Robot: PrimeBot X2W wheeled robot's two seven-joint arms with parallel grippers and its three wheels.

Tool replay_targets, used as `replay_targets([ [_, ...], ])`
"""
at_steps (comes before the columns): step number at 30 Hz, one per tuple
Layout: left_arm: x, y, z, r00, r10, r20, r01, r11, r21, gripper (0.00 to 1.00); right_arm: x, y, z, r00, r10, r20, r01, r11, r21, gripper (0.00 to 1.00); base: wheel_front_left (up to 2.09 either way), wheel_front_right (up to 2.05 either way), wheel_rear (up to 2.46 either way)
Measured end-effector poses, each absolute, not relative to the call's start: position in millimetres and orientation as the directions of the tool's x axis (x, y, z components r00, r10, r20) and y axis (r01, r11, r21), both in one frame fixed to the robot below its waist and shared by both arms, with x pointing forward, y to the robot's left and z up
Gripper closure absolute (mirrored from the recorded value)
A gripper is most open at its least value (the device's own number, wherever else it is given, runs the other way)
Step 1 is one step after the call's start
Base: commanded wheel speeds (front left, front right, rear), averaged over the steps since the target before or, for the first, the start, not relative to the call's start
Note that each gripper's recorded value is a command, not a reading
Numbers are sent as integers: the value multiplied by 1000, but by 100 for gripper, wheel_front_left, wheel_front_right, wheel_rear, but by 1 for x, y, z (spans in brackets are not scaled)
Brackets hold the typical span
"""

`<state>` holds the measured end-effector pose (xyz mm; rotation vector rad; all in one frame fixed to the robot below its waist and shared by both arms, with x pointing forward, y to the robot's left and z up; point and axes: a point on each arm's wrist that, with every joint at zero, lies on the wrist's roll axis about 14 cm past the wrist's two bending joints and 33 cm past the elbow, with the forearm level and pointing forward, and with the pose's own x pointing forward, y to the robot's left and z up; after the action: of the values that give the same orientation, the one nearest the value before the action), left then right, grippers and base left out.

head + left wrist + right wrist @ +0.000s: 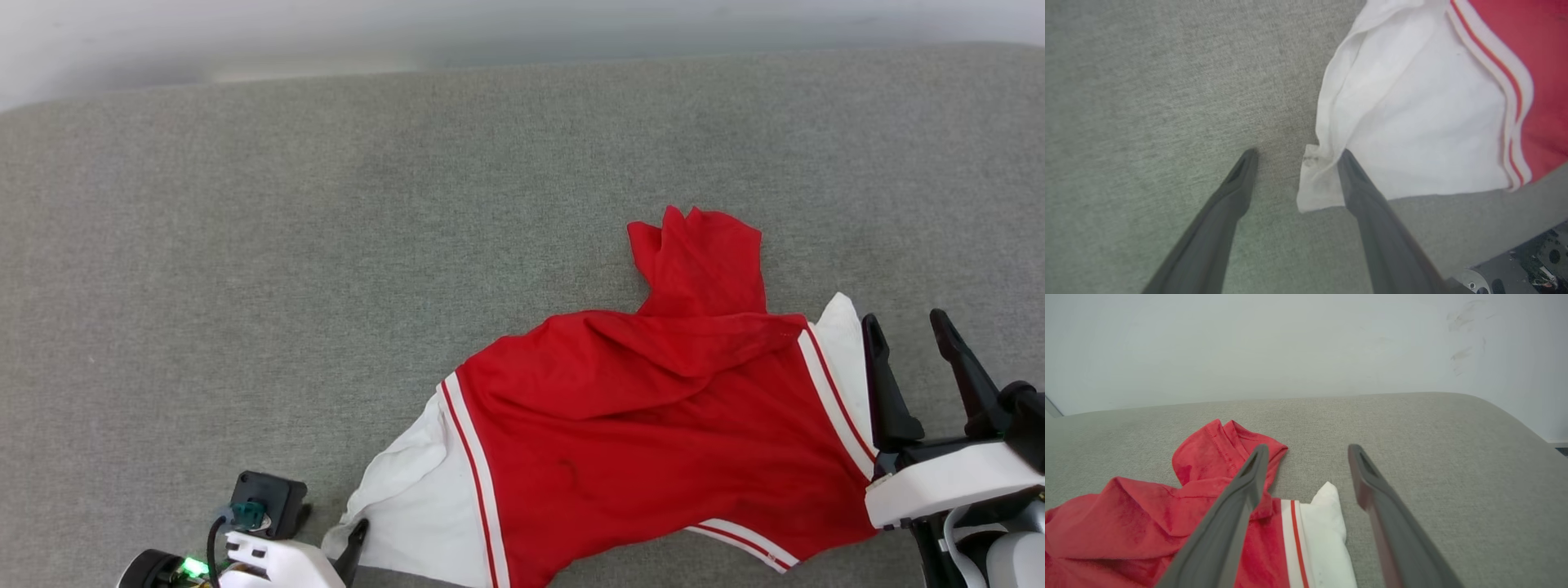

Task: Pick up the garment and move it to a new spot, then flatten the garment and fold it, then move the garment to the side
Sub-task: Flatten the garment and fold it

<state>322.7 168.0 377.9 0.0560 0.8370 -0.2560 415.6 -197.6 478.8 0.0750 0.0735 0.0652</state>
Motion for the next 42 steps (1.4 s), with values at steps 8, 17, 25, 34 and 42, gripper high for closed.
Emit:
replay_targets([
  [8, 320, 161, 357, 566, -238, -789, 269, 958, -95, 0, 421, -199, 472, 994, 63, -86, -57, 996, 72, 0, 0, 0, 0],
  [17, 339, 166, 363, 673, -204, -711, 206, 975, -85, 100, 420, -202, 476, 995, 58, -82, -53, 997, 64, 0, 0, 0, 0],
  [25, 389, 201, 439, 895, -72, -440, 54, 997, -54, 100, 411, -197, 485, 991, 87, -98, -82, 995, 49, 0, 0, 0, 0],
  [34, 368, 228, 467, 918, -3, -396, -5, 1000, -21, 100, 380, -192, 453, 925, 130, -357, -125, 991, 38, 0, 0, 0, 0],
  [42, 343, 217, 461, 885, -44, -463, 20, 998, -57, 100, 339, -189, 421, 724, 156, -672, -151, 986, 66, 0, 0, 0, 0],
])
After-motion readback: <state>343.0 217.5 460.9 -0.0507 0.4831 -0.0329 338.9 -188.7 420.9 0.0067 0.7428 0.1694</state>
